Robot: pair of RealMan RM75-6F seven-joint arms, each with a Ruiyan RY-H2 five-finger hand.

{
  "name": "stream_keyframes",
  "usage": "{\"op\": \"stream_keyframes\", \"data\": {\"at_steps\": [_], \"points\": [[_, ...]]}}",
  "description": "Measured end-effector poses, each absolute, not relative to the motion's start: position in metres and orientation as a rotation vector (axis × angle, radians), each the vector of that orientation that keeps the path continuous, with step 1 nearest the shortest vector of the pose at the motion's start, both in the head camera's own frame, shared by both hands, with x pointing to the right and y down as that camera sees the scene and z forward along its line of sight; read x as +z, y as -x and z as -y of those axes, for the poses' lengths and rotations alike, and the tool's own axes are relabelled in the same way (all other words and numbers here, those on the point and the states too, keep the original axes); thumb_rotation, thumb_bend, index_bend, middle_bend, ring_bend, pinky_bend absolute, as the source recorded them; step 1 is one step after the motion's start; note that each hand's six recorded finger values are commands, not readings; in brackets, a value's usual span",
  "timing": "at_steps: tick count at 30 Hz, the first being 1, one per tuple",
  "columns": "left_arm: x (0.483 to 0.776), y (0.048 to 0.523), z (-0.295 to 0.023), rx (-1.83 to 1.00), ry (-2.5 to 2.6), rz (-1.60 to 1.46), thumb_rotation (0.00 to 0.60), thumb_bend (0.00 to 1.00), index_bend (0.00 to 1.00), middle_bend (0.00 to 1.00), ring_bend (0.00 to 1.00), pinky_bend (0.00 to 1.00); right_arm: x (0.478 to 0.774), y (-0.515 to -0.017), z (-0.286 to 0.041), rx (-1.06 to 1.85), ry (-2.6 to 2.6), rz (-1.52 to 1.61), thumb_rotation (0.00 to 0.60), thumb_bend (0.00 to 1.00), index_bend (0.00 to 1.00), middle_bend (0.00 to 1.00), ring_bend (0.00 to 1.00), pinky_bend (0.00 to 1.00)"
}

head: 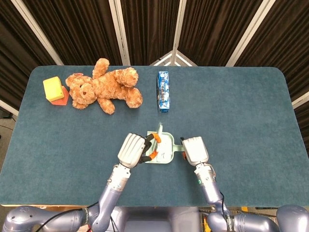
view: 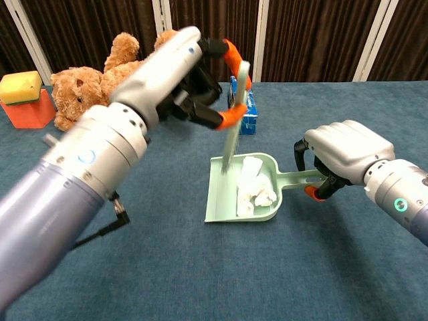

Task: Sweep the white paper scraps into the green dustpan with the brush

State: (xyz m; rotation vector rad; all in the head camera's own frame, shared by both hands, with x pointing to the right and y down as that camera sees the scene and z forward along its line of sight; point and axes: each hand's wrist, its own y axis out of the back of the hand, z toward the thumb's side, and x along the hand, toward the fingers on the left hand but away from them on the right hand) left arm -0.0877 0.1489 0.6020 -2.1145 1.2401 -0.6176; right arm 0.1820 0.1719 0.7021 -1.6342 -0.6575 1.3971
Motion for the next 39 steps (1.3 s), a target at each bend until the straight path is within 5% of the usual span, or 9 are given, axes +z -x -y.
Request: {"op": "stream_keyframes", "data": {"at_steps": [4, 9, 11, 28, 39], "points": [[0.589, 0.098, -0.137, -0.594, 2.085, -1.252, 0.6, 0.56, 0.69, 0.99, 1.0, 1.0, 0.703, -0.183, -0.172, 1.402, 1.624, 0.651, 0.6, 0.47, 0.55, 0.92, 0.88, 0.8], [0.58, 0.115, -0.124, -0.597, 2.043, -1.26, 0.6, 0.56, 0.69, 0.99, 1.0, 1.0, 0.704, -0.188, -0.173, 1.426, 1.602, 0.622, 0.6, 0.47, 0.09, 0.92, 0.85, 0.8], [0.579, 0.123, -0.12, -0.61, 2.026, -1.26, 0.6, 0.56, 0.69, 0.99, 1.0, 1.0, 0.704, -0.19, -0.173, 1.442, 1.595, 0.606, 0.6, 0.47, 0.01, 0.92, 0.84, 0.8], [0.581, 0.165, -0.109, -0.784, 1.887, -1.114, 0.6, 0.56, 0.68, 0.99, 1.0, 1.0, 0.68, -0.214, -0.163, 1.461, 1.531, 0.619, 0.6, 0.47, 0.0, 0.9, 0.82, 0.8], [0.596, 0.209, -0.108, -1.161, 1.556, -0.654, 0.6, 0.57, 0.63, 0.96, 0.99, 1.0, 0.665, -0.231, -0.157, 1.474, 1.513, 0.646, 0.6, 0.47, 0.0, 0.9, 0.82, 0.8]]}}
